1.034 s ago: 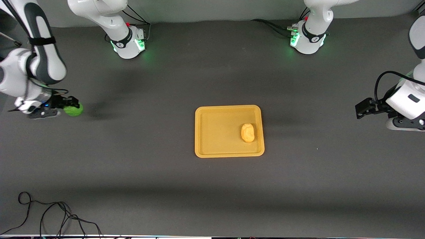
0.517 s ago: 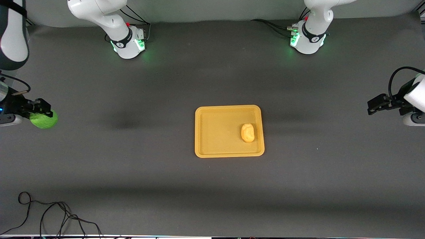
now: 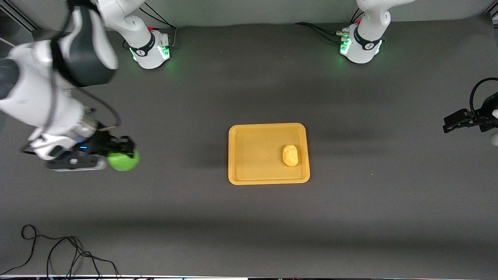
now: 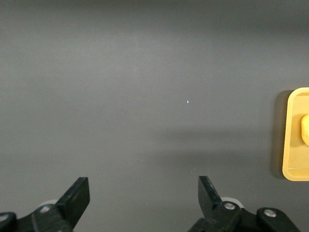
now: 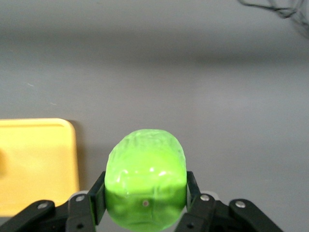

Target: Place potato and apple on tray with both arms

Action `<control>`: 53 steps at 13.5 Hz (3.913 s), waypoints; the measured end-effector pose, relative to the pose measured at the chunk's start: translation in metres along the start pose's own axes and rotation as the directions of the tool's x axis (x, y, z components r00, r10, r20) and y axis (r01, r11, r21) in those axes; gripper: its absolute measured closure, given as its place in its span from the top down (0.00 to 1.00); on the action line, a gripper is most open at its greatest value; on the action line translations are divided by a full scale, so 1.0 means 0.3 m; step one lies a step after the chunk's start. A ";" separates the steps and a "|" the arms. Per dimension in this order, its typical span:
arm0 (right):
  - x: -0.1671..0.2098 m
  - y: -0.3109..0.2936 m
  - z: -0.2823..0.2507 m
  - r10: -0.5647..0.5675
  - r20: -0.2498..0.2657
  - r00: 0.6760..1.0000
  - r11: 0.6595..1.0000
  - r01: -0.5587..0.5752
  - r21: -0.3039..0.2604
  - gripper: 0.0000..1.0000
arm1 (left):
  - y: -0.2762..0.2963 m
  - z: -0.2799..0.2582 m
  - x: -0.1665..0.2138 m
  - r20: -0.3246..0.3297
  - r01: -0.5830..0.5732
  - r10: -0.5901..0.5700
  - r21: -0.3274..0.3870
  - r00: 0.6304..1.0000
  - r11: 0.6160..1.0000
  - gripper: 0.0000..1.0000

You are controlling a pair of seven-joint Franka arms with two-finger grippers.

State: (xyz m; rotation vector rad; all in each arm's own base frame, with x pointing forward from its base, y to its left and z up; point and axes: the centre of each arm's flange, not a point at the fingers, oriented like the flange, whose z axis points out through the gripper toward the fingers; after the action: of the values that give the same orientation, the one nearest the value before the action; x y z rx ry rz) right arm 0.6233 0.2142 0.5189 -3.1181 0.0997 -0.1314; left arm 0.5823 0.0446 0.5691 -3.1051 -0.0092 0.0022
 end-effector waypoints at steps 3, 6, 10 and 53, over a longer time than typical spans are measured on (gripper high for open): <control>-0.123 -0.473 0.142 0.133 0.012 0.991 0.991 -0.133 -0.014 0.65 | -0.016 -0.037 -0.003 -0.013 0.002 -0.002 0.002 1.000 1.000 1.00; -0.304 -0.841 0.276 0.211 0.034 0.977 0.977 -0.211 -0.015 0.65 | -0.066 -0.081 -0.031 0.013 -0.023 0.023 -0.004 1.000 1.000 1.00; -0.429 -1.026 0.485 0.218 0.086 0.972 0.976 -0.216 -0.030 0.65 | -0.051 -0.099 -0.045 0.020 -0.043 0.044 -0.014 0.999 0.999 1.00; -0.176 0.815 -0.304 -0.060 0.118 0.991 0.998 0.057 0.026 1.00 | 0.029 -0.099 -0.030 0.028 -0.164 0.165 -0.017 0.986 0.986 1.00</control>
State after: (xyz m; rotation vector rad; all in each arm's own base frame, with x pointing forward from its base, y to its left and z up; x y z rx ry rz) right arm 0.5478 -0.0279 0.6000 -3.0986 0.0048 0.0523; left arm 0.5733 0.0347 0.5984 -3.1101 0.2474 0.0520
